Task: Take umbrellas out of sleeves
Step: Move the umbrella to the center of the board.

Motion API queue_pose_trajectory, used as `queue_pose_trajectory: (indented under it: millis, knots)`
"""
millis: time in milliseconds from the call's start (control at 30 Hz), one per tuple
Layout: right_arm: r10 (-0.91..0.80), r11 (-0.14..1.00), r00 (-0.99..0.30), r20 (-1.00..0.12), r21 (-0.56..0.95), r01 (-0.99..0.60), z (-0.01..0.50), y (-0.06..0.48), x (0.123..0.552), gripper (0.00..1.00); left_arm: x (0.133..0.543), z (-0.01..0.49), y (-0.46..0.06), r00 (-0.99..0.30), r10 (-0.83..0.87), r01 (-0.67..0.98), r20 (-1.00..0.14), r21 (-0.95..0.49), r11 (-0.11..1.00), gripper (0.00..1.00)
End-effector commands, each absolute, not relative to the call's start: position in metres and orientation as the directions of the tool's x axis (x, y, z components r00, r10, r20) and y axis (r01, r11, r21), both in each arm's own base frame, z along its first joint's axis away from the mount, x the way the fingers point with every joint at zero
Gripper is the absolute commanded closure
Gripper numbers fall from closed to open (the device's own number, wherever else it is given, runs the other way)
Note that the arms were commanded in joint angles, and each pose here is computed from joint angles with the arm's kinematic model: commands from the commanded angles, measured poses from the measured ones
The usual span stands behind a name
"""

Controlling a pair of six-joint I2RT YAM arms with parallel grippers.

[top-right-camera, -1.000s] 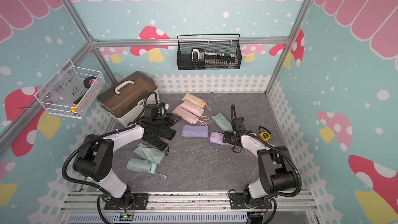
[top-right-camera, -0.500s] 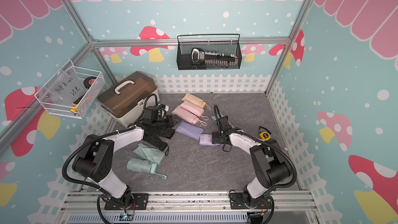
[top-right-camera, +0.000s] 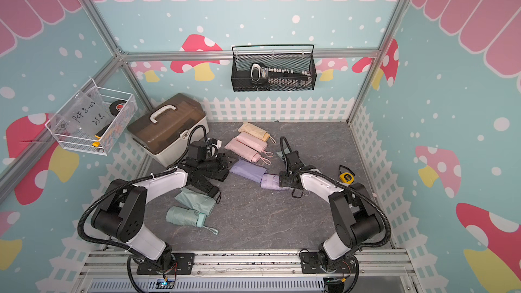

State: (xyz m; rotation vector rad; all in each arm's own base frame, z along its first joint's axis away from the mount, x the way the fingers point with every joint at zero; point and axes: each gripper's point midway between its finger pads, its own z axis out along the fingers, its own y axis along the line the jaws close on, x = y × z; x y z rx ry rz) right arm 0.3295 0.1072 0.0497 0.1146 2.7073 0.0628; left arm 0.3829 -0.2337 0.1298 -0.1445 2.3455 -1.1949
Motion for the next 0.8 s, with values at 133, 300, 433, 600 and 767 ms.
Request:
queue_pose_trajectory:
  millis: [133, 300, 433, 600, 767]
  knots:
    - [0.085, 0.99, -0.896, -0.436, -0.066, 0.126, 0.067, 0.056, 0.346, 0.15, 0.373, 0.133, -0.273, -0.879, -0.202, 0.221, -0.432, -0.745, 0.629, 0.53]
    - [-0.008, 0.989, -0.932, -0.362, -0.14, 0.045, 0.052, 0.059, 0.368, 0.01, 0.373, 0.129, -0.289, -0.888, -0.162, 0.241, -0.429, -0.738, 0.631, 0.53]
    - [-0.047, 0.988, -0.934, -0.353, -0.155, 0.009, 0.049, 0.064, 0.388, 0.01, 0.376, 0.13, -0.291, -0.889, -0.16, 0.244, -0.429, -0.739, 0.628, 0.53]
    - [-0.048, 0.987, -0.948, -0.314, -0.161, 0.003, 0.028, 0.064, 0.412, 0.01, 0.378, 0.13, -0.295, -0.893, -0.162, 0.244, -0.421, -0.753, 0.612, 0.53]
    - [-0.058, 0.994, -0.951, -0.303, -0.104, -0.027, 0.017, 0.076, 0.424, 0.04, 0.377, 0.132, -0.293, -0.893, -0.158, 0.247, -0.422, -0.752, 0.611, 0.53]
